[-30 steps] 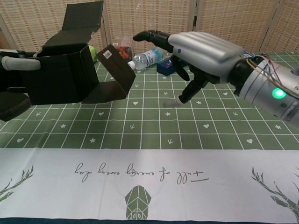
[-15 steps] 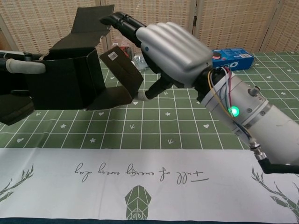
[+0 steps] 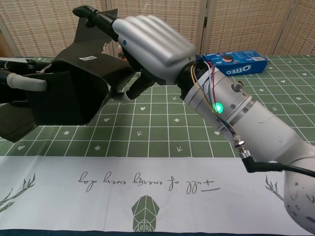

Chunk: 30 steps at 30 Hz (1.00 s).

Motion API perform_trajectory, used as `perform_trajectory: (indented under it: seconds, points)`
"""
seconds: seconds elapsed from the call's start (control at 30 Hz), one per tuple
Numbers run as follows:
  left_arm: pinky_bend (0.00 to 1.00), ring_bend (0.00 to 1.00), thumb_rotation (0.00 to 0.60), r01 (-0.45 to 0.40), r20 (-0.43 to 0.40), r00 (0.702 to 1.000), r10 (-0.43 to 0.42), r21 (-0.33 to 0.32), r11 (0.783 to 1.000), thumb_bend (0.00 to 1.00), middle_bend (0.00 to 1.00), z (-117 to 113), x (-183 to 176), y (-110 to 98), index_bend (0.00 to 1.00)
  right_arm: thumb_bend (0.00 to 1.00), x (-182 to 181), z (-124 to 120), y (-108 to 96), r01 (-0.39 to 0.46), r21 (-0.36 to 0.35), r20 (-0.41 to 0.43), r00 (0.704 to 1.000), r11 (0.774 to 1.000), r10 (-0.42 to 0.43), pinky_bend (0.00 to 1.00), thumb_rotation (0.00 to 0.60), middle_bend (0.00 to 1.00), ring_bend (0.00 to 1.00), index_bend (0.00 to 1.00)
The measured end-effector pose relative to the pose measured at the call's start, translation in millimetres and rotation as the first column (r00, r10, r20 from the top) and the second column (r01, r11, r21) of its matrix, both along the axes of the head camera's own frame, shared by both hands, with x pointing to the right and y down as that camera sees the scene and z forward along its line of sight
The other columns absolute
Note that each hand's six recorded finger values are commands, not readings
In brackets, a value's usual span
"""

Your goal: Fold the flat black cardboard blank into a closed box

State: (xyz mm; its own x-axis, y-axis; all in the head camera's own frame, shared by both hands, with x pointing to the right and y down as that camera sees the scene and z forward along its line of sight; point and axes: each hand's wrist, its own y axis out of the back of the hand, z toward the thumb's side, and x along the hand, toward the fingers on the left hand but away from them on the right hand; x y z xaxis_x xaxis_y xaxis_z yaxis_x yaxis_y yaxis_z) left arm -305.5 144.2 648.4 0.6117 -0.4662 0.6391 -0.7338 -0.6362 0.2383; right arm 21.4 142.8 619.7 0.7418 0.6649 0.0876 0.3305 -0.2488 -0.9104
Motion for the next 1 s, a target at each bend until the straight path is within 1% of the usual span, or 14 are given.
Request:
perform_trajectory:
  seconds: [0.2,0.5,0.57,0.73,0.9,1.0]
  points:
    - [0.92,0.66,0.600,-0.034,0.017,0.999,0.034,0.019,0.999,0.11,0.27,2.6,3.1,3.5,0.21,0.09,-12.5,-4.7,-0.2,0.046,0.012,-0.006,0.999,0.999,-0.046,1.00,0.600,0.19,0.74,0.07]
    - [0.92,0.66,0.600,-0.048,0.029,0.998,0.047,0.020,0.999,0.11,0.27,8.0,4.3,7.9,0.21,0.09,-16.6,-7.5,-4.2,0.053,0.004,-0.010,0.999,0.999,-0.053,1.00,0.600,0.19,0.75,0.08]
    - [0.92,0.66,0.600,-0.052,0.031,0.998,0.051,0.024,0.998,0.11,0.27,9.3,4.8,8.9,0.21,0.09,-17.5,-6.0,-3.7,0.060,-0.004,-0.013,0.998,0.998,-0.060,1.00,0.600,0.21,0.76,0.10]
    - [0.92,0.66,0.600,-0.072,0.042,0.997,0.070,0.038,0.997,0.11,0.27,14.0,6.9,12.6,0.21,0.09,-21.4,0.9,-1.2,0.096,-0.005,-0.049,0.994,0.995,-0.096,1.00,0.600,0.26,0.77,0.18]
    - [0.92,0.66,0.600,-0.104,0.064,0.993,0.100,0.061,0.993,0.11,0.27,24.2,11.0,18.4,0.21,0.09,-21.6,12.3,2.5,0.132,-0.001,-0.097,0.987,0.991,-0.132,1.00,0.600,0.27,0.78,0.20]
    - [0.92,0.65,0.600,-0.126,0.080,0.990,0.120,0.077,0.989,0.11,0.27,31.8,13.8,22.3,0.20,0.09,-20.3,20.3,5.9,0.147,-0.010,-0.114,0.983,0.989,-0.147,1.00,0.600,0.28,0.78,0.21]
